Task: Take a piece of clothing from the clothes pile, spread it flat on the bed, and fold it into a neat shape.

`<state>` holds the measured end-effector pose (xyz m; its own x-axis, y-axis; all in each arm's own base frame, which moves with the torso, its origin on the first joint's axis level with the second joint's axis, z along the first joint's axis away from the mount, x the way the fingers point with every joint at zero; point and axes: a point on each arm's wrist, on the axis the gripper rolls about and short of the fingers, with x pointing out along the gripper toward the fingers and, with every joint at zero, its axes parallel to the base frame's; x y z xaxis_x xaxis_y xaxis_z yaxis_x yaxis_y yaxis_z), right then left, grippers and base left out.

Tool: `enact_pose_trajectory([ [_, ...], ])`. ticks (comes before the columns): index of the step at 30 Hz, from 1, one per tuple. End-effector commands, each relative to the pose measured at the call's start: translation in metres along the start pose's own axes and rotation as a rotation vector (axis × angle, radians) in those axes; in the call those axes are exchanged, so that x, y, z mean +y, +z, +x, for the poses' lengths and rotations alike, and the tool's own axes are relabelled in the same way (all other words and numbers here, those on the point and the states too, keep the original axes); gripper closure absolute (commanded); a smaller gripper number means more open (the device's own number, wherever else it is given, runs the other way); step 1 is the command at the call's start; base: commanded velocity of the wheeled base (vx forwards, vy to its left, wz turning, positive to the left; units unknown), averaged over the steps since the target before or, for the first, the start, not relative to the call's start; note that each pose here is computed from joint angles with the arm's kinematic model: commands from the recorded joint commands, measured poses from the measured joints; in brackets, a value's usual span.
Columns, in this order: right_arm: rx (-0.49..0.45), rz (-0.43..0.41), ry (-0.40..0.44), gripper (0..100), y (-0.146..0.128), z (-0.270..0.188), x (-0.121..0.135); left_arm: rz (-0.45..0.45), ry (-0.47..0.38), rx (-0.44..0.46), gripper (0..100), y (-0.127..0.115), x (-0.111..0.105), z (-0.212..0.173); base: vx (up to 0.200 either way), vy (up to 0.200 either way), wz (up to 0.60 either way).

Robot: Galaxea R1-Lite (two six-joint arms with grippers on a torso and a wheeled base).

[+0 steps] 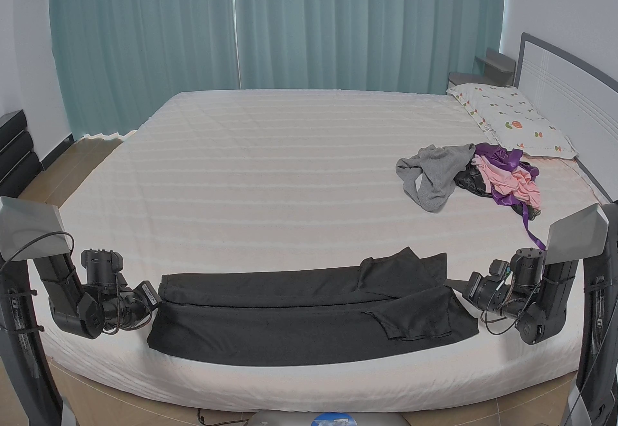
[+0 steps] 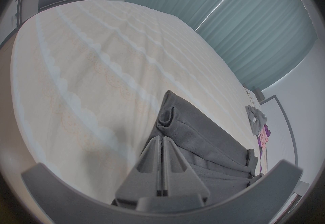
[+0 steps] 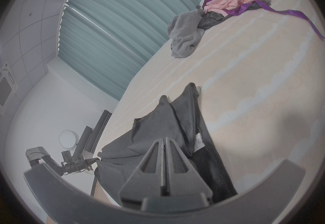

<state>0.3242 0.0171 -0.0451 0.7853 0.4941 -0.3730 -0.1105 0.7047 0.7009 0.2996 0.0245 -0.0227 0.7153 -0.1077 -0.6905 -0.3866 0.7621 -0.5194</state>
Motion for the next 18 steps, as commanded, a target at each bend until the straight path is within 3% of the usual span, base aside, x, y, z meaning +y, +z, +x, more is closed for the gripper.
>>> enact_pose_trajectory([
  [1,0.022,0.013,-0.015,100,-0.0038,0.0059,-0.0059,0.002,0.03,0.004,100,-0.0035,0.0026,0.0094,0.0,0.0,0.0],
  [12,0.057,0.018,-0.02,100,-0.0113,0.0138,-0.0082,0.007,0.034,0.006,100,-0.0046,0.0016,0.0111,0.0,0.0,0.0],
  [13,0.059,0.019,-0.023,0,-0.0115,0.0138,-0.0084,0.007,0.034,0.006,0,-0.0046,0.0016,0.0111,0.0,0.0,0.0],
  [18,0.058,0.019,-0.021,0,-0.0106,0.013,-0.0072,0.013,0.032,0.008,0,-0.0052,0.0009,0.0112,0.0,0.0,0.0],
])
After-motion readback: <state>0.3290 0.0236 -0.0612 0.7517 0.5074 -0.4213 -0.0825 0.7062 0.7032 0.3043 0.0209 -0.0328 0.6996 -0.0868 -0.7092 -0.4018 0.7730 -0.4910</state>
